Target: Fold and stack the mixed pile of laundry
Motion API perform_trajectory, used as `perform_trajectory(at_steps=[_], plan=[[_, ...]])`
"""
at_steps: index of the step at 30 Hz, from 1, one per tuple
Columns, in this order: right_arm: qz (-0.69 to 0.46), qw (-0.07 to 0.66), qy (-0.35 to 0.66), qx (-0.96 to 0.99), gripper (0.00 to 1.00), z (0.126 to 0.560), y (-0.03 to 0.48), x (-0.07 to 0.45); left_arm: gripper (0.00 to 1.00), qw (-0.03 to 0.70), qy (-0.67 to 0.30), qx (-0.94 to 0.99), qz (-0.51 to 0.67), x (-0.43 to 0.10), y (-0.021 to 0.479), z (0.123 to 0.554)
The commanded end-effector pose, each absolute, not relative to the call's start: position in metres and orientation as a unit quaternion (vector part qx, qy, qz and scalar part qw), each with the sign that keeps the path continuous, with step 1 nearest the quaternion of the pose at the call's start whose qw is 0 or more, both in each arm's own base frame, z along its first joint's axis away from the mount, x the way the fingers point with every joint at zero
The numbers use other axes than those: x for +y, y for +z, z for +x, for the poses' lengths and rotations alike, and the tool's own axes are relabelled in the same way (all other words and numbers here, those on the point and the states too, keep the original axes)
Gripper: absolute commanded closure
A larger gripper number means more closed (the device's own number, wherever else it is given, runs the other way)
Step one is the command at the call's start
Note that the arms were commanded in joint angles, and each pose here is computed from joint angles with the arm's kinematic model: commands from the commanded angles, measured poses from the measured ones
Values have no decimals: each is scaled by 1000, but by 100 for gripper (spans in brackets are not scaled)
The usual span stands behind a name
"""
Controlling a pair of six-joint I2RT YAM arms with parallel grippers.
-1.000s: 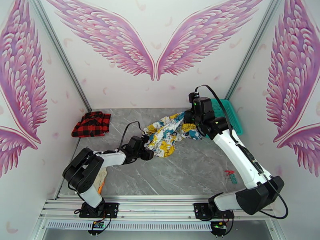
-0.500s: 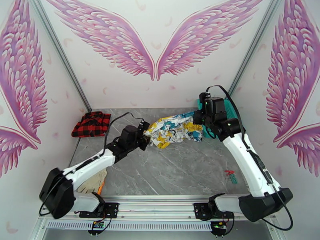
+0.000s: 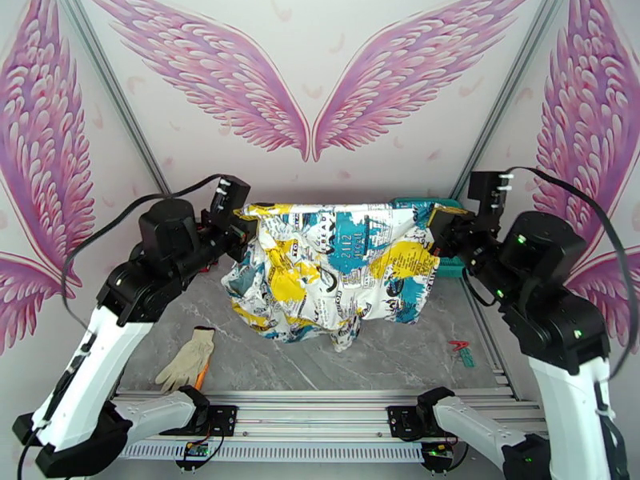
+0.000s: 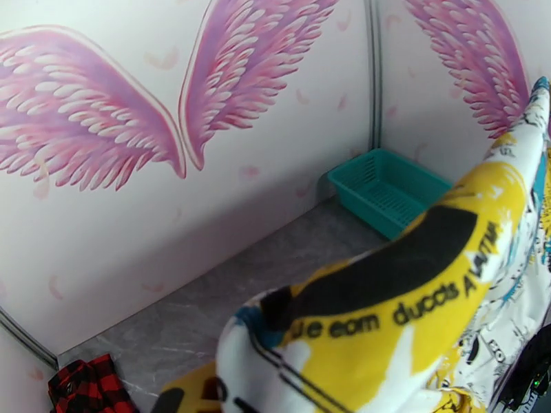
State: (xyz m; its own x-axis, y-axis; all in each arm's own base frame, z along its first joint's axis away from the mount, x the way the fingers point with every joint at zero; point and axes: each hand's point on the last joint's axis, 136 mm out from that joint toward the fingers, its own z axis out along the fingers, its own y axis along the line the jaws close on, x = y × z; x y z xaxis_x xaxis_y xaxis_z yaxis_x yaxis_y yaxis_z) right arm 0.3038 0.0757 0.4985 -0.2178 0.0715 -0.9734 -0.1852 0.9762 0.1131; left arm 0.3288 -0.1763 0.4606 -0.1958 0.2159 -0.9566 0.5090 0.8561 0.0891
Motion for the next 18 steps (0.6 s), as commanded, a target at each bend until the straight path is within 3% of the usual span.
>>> perform_trajectory(at_steps=[1,4,8,10,11,13,15,18], plan=[[-28,595,60,801,100,370,471,78,100,544,-107,812,186,-154,437,369],[-31,567,49,822,100,422,443,90,100,515,-113,833,169,-149,413,409],[-26,482,33,875,100,492,352,107,100,410,-155,886,148,-150,312,471],[-12,444,12,896,100,522,297,108,88,368,-157,908,124,-149,255,500],[-1,433,-6,901,100,536,272,105,73,356,-158,914,114,-148,231,514],[6,422,-20,906,85,558,237,106,53,350,-171,915,102,-153,199,536],[7,406,-39,913,60,573,215,104,39,352,-181,915,82,-154,182,552],[6,387,-59,920,45,578,204,99,34,356,-183,914,70,-150,179,560]])
